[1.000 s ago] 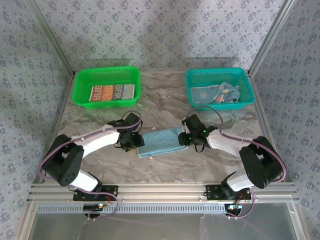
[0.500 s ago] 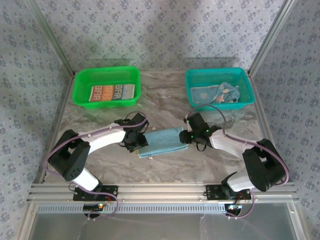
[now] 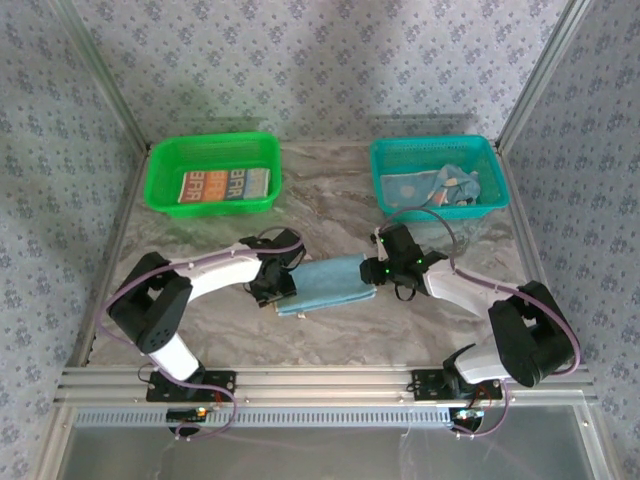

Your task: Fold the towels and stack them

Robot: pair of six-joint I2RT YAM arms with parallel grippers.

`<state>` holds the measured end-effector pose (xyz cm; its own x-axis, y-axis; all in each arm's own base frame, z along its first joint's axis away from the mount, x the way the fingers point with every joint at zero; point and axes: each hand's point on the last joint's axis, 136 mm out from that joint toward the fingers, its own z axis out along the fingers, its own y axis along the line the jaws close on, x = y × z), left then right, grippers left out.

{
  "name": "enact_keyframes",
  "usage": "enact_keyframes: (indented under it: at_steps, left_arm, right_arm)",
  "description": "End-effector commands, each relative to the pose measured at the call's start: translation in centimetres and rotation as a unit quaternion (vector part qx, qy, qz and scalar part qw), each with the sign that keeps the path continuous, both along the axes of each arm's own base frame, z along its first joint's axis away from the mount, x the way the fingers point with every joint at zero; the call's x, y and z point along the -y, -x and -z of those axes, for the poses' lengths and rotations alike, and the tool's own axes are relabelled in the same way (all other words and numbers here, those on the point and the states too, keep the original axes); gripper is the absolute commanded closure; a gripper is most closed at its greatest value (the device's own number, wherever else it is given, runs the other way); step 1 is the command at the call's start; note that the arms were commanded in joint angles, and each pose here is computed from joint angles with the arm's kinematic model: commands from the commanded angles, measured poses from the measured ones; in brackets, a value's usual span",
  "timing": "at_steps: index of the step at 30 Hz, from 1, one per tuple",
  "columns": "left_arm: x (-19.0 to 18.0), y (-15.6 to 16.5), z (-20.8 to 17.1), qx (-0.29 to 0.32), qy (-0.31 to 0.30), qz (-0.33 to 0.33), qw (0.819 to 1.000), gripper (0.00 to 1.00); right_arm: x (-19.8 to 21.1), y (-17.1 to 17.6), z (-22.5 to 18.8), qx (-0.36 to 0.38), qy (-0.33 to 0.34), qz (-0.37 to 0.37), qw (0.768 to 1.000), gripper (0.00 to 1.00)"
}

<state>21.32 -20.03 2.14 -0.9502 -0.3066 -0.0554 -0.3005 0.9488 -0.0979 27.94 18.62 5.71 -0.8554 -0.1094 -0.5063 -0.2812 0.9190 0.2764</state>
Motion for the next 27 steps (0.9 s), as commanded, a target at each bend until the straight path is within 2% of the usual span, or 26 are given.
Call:
enact_keyframes:
  at_steps: [1, 4, 6, 8, 10, 14, 17, 19, 26, 27]
  left_arm:
    - [-0.5, 0.7, 1.1, -0.015, -0.018, 0.005, 1.000, 0.53]
    - [-0.2, 0.8, 2.1, -0.016, -0.010, 0.007, 1.000, 0.59]
    - [-0.1, 0.9, 2.4, -0.011, -0.007, 0.009, 1.000, 0.70]
    - [-0.1, 0.6, 2.4, -0.002, -0.008, 0.013, 1.000, 0.89]
    - [-0.3, 0.3, 2.0, 0.009, -0.020, 0.023, 0.999, 1.00]
    - [-0.9, -0.2, 0.3, 0.025, -0.055, 0.050, 0.997, 1.00]
    - [-1.6, -0.8, -2.0, 0.036, -0.088, 0.069, 0.993, 1.00]
    - [-2.1, -1.4, -3.7, 0.046, -0.108, 0.081, 0.990, 1.00]
    - [-2.9, -3.3, -10.4, 0.082, -0.144, 0.124, 0.978, 1.00]
    - [-3.1, -3.6, -11.4, 0.086, -0.150, 0.129, 0.976, 1.00]
  right_arm:
    - [0.0, 0.1, -0.2, 0.003, -0.004, -0.006, 1.000, 0.61]
    - [0.1, 0.1, -0.1, 0.002, -0.002, -0.005, 1.000, 0.61]
    - [0.2, 0.1, -0.2, 0.002, -0.001, -0.004, 1.000, 0.61]
    - [0.2, 0.1, -0.2, 0.002, 0.000, -0.003, 1.000, 0.61]
    - [0.3, -0.1, -0.5, 0.006, -0.001, -0.001, 1.000, 0.61]
    - [0.4, -0.5, -1.2, 0.012, 0.002, 0.002, 1.000, 0.60]
    - [0.6, -1.1, -2.2, 0.024, 0.001, 0.011, 1.000, 0.52]
    - [1.0, -1.4, -2.7, 0.028, 0.004, 0.024, 0.999, 0.39]
    - [1.4, -3.6, -6.0, 0.062, -0.031, 0.054, 0.996, 0.11]
    - [1.4, -4.0, -6.5, 0.069, -0.033, 0.057, 0.995, 0.00]
